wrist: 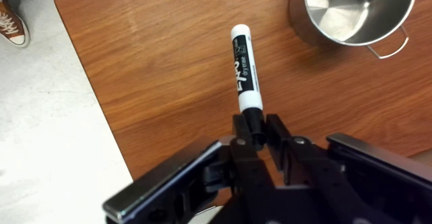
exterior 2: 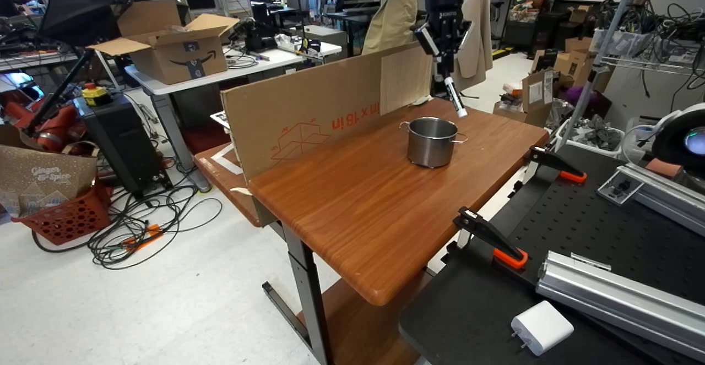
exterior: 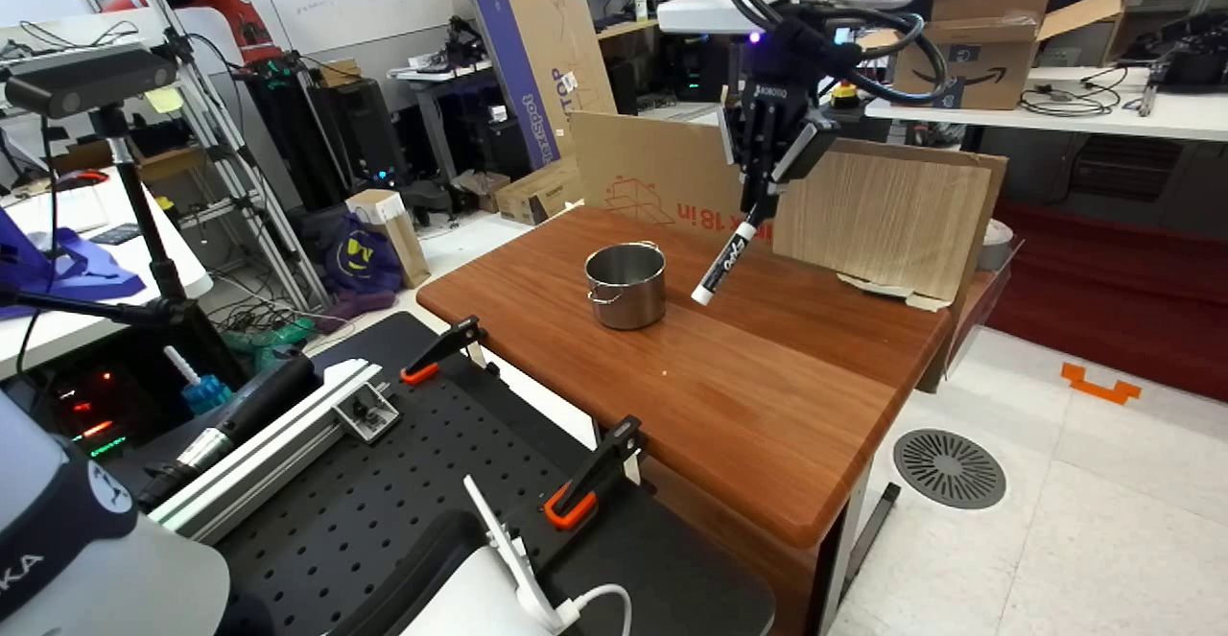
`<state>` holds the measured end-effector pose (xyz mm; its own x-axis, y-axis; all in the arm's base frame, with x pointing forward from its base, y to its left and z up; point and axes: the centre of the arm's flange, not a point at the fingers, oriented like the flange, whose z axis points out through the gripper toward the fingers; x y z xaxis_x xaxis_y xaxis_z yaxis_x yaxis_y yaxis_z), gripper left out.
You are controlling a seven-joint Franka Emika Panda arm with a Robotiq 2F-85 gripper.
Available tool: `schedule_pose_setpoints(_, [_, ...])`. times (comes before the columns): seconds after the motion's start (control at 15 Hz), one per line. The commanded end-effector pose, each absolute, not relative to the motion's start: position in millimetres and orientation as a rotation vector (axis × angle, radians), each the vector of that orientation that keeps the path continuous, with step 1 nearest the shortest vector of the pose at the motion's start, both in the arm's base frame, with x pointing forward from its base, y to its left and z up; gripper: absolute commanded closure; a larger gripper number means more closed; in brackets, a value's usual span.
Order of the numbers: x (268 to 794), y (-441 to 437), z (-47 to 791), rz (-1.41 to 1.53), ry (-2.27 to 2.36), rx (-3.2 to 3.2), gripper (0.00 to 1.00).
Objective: Take the marker out of the pot and put it on the table
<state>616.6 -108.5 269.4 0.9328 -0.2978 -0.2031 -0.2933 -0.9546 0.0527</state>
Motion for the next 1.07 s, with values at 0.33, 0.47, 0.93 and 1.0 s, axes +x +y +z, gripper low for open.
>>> schedule_pose_setpoints(0.33, [668.5,-137.4,206.8,-0.400,-0.498,3.064,0.95])
schedule_pose_setpoints(0.47, [674.5,-140.2,191.5,-0.394,-0.502,3.057,0.95])
schedule_pose_setpoints(0.93, [678.5,-137.0,156.1,-0.416,-0.499,3.039,0.95])
schedule_pose_setpoints(1.0, [678.4,-135.9,152.4,-0.418,-0.495,3.038,0.95])
